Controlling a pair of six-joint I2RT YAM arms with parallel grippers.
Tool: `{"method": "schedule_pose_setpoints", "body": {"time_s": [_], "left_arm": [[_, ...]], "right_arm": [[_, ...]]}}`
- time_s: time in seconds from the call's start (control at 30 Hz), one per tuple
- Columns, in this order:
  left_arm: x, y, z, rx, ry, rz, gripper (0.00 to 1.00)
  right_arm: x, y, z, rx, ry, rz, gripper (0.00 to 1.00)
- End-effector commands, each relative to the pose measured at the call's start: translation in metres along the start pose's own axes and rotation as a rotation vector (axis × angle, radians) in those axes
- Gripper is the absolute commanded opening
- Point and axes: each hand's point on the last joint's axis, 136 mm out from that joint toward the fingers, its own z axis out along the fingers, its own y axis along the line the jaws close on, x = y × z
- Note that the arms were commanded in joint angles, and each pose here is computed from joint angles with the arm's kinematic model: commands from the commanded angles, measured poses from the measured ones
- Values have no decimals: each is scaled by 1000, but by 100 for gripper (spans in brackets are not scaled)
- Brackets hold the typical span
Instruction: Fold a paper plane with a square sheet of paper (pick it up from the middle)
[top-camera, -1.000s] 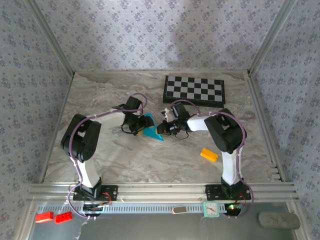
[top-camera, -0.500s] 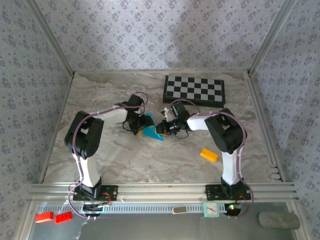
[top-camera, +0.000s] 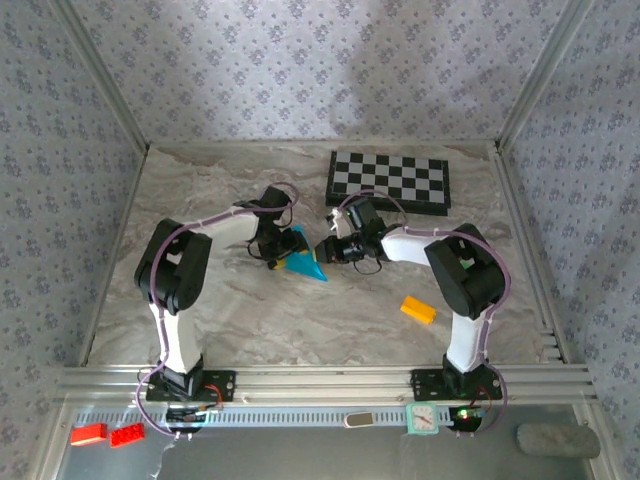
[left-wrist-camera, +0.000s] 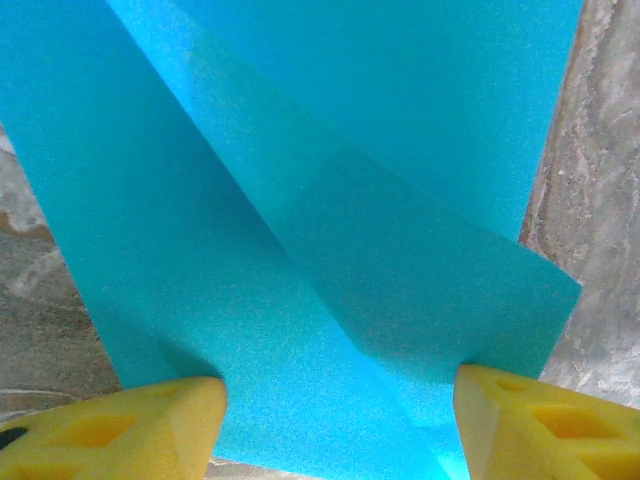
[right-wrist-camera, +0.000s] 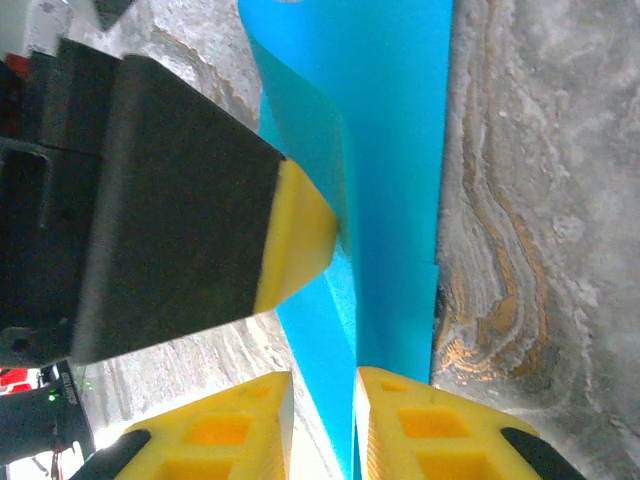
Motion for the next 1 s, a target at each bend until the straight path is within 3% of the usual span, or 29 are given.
{"method": "schedule_pose_setpoints", "body": {"time_s": [0.0,0.67,0.97], "left_arm": [[28,63,29,-233,104,-66,65],[32,68,34,-253,130,-74,66],[31,66,34,-250,129,-72,67]], "right_arm": [[14,-7,3,50,45,-14,24],[32,-12,15,63,128,-12,21],[38,-17,18,49,152,19,14]]}}
